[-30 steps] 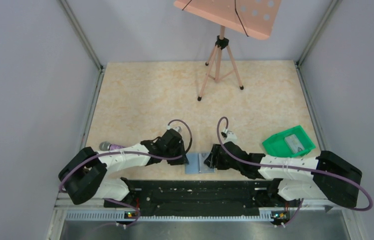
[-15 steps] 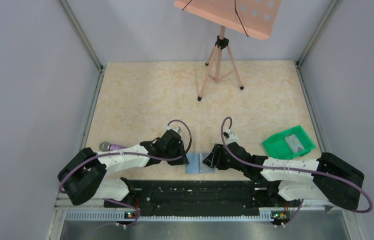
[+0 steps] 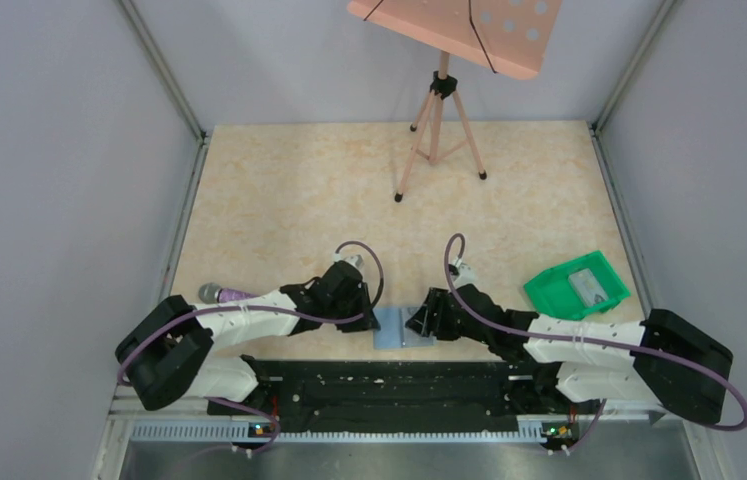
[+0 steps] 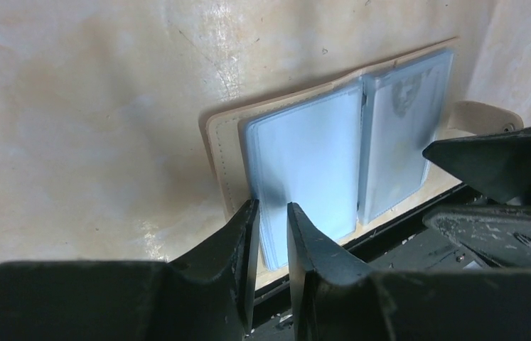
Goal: Take the credit cards out of the card holder
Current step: Open the card holder at the center of the board.
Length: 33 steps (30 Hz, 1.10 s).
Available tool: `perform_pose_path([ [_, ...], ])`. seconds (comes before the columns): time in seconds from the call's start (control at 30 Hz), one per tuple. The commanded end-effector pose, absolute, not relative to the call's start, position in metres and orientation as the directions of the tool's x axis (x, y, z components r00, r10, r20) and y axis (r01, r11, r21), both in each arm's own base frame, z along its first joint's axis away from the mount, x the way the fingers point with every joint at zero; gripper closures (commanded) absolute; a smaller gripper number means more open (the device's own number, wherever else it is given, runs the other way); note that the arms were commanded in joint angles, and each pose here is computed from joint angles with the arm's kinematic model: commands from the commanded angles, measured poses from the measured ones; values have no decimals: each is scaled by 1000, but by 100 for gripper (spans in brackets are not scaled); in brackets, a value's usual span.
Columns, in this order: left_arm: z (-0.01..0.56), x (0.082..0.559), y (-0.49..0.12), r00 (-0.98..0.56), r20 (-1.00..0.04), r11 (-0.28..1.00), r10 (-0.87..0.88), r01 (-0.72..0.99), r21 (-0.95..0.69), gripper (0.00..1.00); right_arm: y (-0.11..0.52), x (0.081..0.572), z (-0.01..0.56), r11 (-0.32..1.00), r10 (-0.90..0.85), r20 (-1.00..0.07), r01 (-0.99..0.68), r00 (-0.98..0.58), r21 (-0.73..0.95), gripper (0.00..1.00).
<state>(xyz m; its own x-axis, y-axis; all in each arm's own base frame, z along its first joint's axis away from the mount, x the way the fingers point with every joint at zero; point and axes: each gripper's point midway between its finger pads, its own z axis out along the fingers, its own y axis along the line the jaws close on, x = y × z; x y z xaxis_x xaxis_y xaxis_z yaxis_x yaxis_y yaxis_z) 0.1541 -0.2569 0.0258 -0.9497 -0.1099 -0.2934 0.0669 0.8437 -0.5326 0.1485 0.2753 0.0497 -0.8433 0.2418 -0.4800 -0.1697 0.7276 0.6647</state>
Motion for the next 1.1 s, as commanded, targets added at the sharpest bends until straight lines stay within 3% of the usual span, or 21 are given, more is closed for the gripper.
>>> perform_pose_path([
  [0.0, 37, 155, -257, -944, -307, 842, -119, 68, -535, 73, 265, 160, 59, 776, 247, -526, -159, -814, 610, 46],
  [0.33, 90, 160, -295, -933, -336, 711, -128, 150, -688, 74, 264, 161, 75, 761, 258, -544, -179, -798, 624, 50],
  [0.77, 24, 148, -284, -958, -273, 768, -88, 109, -631, 76, 264, 158, 54, 777, 245, -522, -156, -817, 610, 50],
  [1.07, 15, 145, -275, -959, -264, 787, -99, 87, -610, 78, 268, 151, 41, 780, 211, -486, -154, -848, 607, 50],
])
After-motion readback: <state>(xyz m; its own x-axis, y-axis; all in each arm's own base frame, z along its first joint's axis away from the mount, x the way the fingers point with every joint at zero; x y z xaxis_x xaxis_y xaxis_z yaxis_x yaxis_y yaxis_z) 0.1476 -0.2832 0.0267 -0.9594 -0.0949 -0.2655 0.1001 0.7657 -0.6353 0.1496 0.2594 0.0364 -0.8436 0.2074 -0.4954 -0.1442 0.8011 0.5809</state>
